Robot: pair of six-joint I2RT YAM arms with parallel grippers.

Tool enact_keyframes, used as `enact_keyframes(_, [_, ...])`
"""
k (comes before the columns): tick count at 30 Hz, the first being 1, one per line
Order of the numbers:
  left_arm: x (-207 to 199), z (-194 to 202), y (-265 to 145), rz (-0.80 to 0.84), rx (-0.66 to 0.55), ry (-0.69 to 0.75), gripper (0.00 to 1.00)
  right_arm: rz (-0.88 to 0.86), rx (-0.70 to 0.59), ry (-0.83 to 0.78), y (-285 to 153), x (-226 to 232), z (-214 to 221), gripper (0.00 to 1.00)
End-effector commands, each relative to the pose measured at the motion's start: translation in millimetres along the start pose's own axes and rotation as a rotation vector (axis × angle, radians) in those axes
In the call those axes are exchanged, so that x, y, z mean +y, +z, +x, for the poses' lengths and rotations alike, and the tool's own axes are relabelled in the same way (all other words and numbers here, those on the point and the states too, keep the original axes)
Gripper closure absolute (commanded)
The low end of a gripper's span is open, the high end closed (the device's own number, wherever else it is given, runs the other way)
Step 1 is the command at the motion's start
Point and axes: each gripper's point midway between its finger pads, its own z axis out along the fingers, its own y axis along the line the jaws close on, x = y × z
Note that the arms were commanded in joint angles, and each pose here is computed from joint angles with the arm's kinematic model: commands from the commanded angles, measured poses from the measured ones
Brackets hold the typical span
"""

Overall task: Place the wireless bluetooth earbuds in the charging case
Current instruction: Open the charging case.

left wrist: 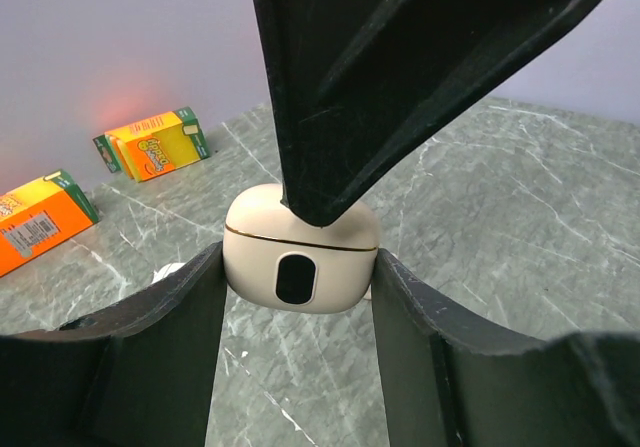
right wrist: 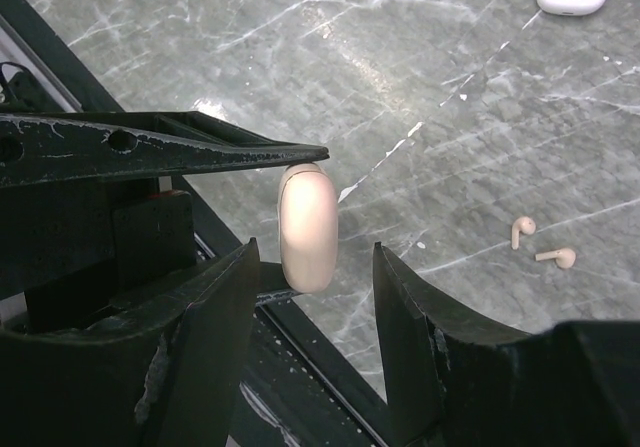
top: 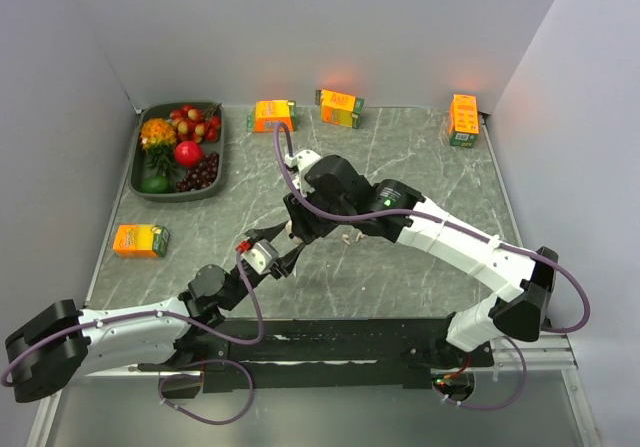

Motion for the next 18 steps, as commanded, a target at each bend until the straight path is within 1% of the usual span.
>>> enact_keyframes(1, [2.4,-26.8,6.8,-0.014,-0.071,-0.012,0.99,-0.012,-0.002,-0.014,2.9,4.6,-4.2,0.43])
enact_keyframes(5, [2.0,-27.6,6.5,-0.012,-0.073,-0.014,0.99,-0.007,0.008,-0.015,7.4,3.4,-2.5,0.46])
enact_keyframes(6, [2.8,-27.6,6.4,-0.015,-0.072,-0.014,0.99,-0.033,0.015,-0.017,8.2,8.3,-1.3,0.46])
enact_keyframes(12, [1.7,-30.9,5.3,-0.011,-0.081,-0.017,0.99,-0.044,0.023,-0.014,12.0,10.6,-0.1,0.58])
enact_keyframes(18, [1.8,-32.8,4.4,-0.011,-0.088,-0.025,0.99,-0.039,0.025,-0.009,10.5,9.2,1.2,0.67])
